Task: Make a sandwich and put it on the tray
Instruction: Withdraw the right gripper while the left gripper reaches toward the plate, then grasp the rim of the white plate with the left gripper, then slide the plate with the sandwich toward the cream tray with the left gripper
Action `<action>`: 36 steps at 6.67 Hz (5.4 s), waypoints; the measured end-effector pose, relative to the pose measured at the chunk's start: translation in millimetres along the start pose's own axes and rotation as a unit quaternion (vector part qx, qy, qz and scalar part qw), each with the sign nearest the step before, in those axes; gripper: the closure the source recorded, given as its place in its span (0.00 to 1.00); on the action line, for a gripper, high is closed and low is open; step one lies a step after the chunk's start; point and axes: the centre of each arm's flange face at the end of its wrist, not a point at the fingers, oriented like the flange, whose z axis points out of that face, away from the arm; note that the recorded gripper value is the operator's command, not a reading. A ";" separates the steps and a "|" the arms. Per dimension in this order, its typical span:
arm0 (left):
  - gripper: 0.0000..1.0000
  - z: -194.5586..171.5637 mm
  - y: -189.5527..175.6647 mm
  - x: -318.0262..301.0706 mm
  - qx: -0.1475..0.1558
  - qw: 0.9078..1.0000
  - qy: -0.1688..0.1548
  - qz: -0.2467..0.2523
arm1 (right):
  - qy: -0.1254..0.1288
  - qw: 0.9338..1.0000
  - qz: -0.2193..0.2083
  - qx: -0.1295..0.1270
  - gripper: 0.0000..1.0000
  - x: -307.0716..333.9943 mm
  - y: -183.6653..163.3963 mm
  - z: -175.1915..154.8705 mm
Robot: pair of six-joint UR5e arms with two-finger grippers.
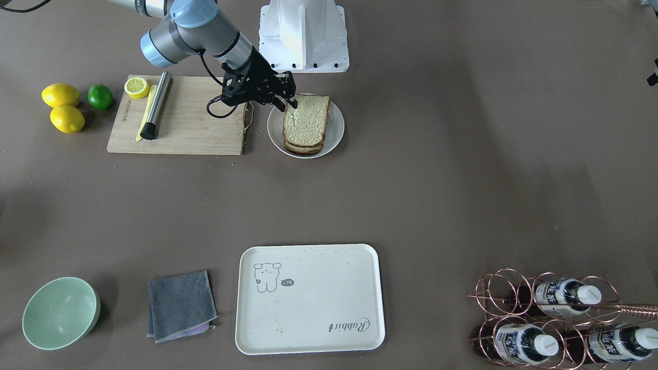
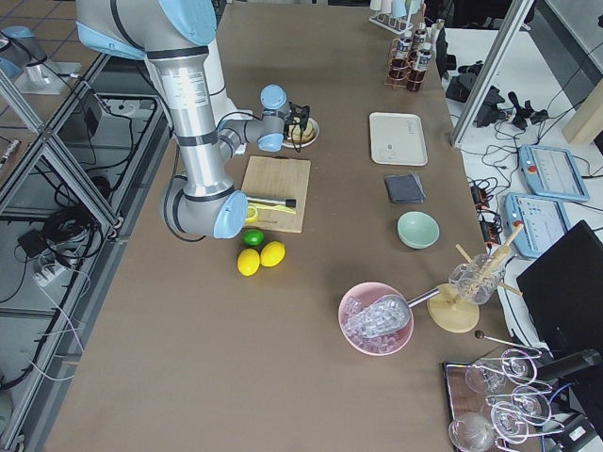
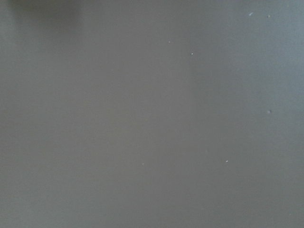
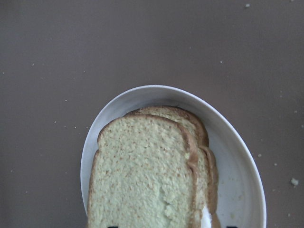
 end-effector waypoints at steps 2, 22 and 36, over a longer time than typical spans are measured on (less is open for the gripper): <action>0.02 40.2 -20.3 111.2 -0.018 0.998 0.047 -0.044 | 0.018 1.000 0.018 0.006 0.00 0.6 -51.4 -30.8; 1.00 252.6 42.1 622.2 0.010 0.996 0.047 -0.073 | 0.150 0.987 -0.048 0.019 0.00 359.5 -212.8 -365.9; 0.41 260.2 -333.3 593.7 0.098 0.980 0.084 -0.150 | 0.138 0.989 -0.040 0.024 0.00 356.3 -212.7 -377.2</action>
